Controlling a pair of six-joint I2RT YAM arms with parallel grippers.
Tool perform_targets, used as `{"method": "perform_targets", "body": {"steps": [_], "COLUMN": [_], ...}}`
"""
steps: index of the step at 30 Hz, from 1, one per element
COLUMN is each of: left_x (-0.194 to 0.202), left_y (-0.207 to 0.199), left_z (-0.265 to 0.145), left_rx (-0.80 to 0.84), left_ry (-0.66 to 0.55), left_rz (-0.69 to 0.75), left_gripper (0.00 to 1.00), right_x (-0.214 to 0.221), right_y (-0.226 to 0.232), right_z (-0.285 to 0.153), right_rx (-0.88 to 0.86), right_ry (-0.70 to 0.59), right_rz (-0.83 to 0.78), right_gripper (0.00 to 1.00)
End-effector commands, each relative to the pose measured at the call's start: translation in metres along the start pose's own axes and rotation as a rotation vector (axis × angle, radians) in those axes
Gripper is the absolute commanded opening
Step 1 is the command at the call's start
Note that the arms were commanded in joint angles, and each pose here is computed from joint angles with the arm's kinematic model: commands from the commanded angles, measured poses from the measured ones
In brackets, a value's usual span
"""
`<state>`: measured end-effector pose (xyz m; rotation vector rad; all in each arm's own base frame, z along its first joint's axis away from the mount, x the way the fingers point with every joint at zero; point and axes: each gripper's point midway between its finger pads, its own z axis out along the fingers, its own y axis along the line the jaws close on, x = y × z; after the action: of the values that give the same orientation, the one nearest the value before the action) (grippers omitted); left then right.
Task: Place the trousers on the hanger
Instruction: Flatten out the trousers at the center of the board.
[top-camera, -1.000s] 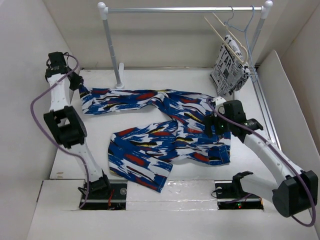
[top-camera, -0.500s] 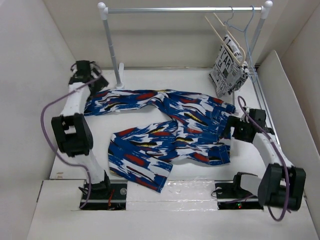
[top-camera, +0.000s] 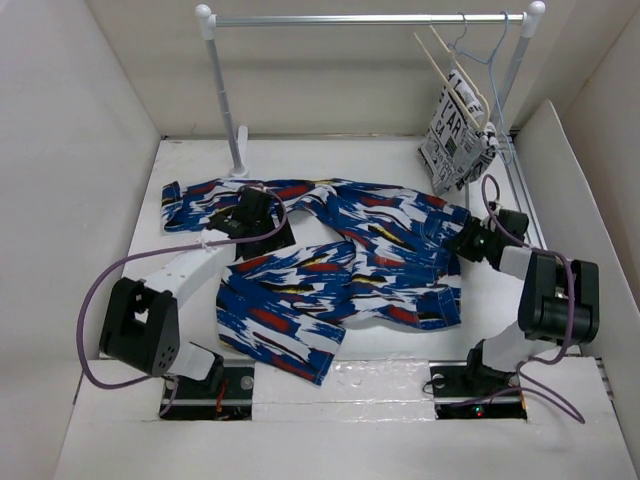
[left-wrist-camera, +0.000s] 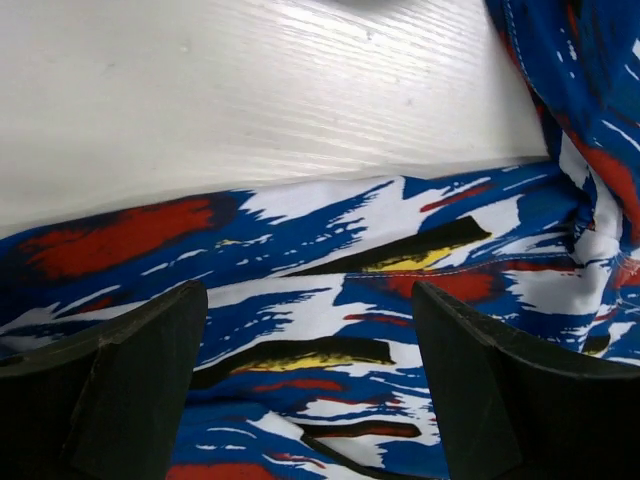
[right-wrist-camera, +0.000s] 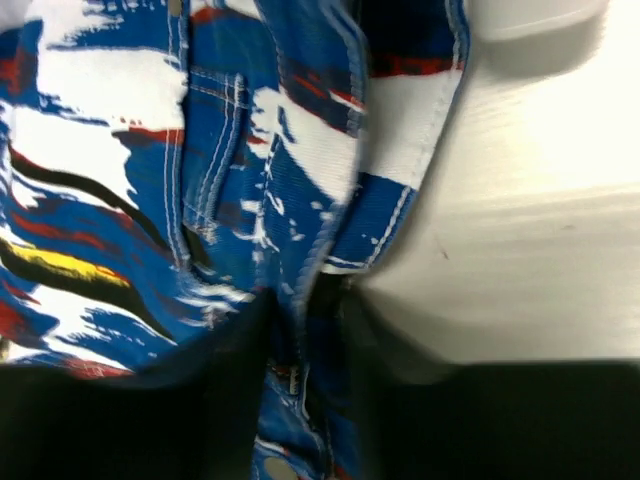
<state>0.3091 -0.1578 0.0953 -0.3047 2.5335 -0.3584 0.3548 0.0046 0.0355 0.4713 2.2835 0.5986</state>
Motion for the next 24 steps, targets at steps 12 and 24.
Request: {"method": "perform_targets", "body": {"steps": [12,24], "left_x": [-0.028,0.017], "left_y": [0.024,0.042], "left_z": [-0.037,-0.046], "left_rx": [-0.110,-0.118], "left_ry": [-0.116,0.063], "left_rz": [0.015,0.034], "left_gripper": [0.81,0.84], "right_x": [-0.089,-0.146], "right_y": [-0.013,-0.034], "right_z": [-0.110,-0.094], "right_rx": [0.245,0.284], "right_ry": [-0.311,-0.240], "right_rz": [-0.037,-0.088], "right_gripper": [0.00,0.96]}}
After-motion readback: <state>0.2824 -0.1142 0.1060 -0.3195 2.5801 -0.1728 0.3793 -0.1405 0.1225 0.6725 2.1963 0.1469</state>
